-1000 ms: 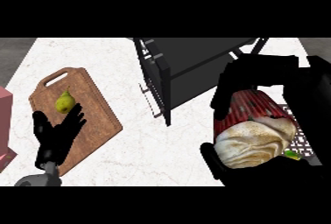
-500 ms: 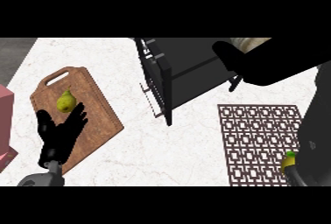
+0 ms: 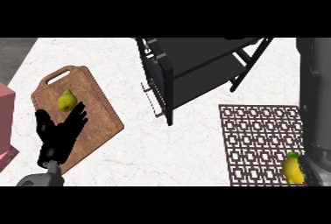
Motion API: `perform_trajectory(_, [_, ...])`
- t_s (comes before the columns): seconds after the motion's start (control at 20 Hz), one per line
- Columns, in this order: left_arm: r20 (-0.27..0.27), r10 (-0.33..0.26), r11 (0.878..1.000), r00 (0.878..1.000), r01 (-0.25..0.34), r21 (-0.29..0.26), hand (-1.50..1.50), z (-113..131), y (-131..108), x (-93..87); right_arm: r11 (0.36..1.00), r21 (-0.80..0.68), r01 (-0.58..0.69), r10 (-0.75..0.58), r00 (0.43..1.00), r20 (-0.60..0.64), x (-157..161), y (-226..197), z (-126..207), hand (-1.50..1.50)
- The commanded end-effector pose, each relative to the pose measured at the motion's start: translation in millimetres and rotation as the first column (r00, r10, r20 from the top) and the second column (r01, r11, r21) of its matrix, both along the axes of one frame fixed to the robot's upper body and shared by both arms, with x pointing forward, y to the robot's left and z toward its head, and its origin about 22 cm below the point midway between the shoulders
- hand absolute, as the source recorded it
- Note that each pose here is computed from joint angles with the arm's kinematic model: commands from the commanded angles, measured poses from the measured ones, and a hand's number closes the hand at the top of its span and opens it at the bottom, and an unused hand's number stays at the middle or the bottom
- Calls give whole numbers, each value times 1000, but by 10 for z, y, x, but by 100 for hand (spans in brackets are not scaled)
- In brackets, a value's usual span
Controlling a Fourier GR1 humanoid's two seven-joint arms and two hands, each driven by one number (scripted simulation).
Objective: Pick the cupcake from the placemat and place it in the tiered shelf
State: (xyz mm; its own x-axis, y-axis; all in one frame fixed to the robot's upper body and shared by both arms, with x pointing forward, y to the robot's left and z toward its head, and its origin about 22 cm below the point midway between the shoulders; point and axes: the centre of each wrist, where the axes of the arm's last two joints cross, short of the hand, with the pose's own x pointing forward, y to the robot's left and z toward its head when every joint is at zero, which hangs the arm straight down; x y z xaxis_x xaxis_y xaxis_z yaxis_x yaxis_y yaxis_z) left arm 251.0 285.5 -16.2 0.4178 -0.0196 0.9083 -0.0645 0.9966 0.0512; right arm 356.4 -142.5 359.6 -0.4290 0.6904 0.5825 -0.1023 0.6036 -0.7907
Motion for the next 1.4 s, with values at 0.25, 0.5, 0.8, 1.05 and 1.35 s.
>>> perform_trajectory(0.25, [-20,17,1000,1000,-17,1,0,186,120,155,999,-29,24,-23,999,41,416,87,-415,150])
perform_trajectory(0.5, [-16,-1,1000,1000,1,-8,0,-73,106,11,998,-59,27,-25,999,42,679,286,-506,150])
perform_trajectory(0.8, [-30,6,1000,1000,-6,8,0,-96,113,-71,1000,-3,-7,7,998,64,807,208,-521,150])
perform_trajectory(1.05, [-28,8,1000,1000,-8,11,0,-187,94,-29,999,-1,-45,45,998,52,857,86,-586,150])
perform_trajectory(1.35, [-31,6,1000,999,-6,0,0,-55,23,-42,993,-116,-32,40,997,60,905,121,-658,150])
